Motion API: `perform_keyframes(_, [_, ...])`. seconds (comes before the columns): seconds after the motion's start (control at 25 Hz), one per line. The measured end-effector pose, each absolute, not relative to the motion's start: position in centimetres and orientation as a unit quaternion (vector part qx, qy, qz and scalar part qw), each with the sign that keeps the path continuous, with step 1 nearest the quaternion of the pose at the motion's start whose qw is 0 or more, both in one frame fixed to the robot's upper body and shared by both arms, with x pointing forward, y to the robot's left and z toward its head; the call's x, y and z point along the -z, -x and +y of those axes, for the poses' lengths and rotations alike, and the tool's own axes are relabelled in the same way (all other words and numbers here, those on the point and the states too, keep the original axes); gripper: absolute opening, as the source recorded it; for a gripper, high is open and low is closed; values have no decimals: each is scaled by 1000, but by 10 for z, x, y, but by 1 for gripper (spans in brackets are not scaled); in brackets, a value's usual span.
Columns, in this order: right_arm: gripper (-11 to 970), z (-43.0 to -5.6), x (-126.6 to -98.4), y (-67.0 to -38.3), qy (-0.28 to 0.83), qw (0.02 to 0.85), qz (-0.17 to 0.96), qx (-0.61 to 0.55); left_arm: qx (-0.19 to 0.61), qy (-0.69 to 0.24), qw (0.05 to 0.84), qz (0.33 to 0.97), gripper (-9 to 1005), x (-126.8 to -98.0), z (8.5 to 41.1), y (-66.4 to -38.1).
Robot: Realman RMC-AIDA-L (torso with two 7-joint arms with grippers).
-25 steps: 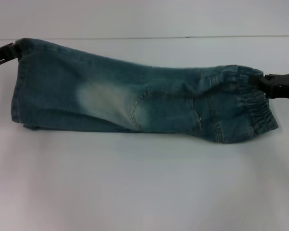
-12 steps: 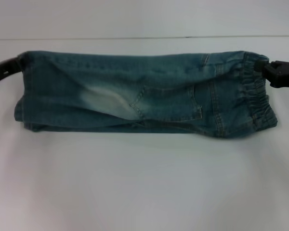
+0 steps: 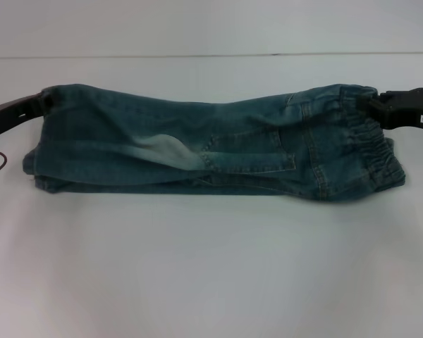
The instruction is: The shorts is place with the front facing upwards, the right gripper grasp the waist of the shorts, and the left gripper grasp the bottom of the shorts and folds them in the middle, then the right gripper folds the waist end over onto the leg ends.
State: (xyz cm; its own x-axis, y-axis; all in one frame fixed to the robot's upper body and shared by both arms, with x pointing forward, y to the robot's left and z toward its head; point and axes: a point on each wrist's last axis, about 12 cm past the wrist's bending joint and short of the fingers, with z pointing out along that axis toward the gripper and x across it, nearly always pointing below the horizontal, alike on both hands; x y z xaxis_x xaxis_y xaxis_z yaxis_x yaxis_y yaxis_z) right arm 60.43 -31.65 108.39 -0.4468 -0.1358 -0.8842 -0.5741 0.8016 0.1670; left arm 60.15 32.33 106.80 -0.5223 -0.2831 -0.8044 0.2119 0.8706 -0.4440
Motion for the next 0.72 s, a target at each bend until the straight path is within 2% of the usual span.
perform_keyframes(0.24, [166,-316,-1084,-607,209,475,825,-224,243,29,490,837,117,-1066,323,-602])
perform_keyframes(0.32, [170,-317,-1084,-607,206,475,826,-223,239,31,491,837,245,-1066,323,-602])
perform_keyframes(0.56, [446,-332,-1090,-610,187,473,835,-212,240,29,491,837,580,-1066,327,-600])
perform_keyframes(0.72, [613,-342,-1095,-611,170,460,845,-215,252,12,495,832,742,-1069,331,-592])
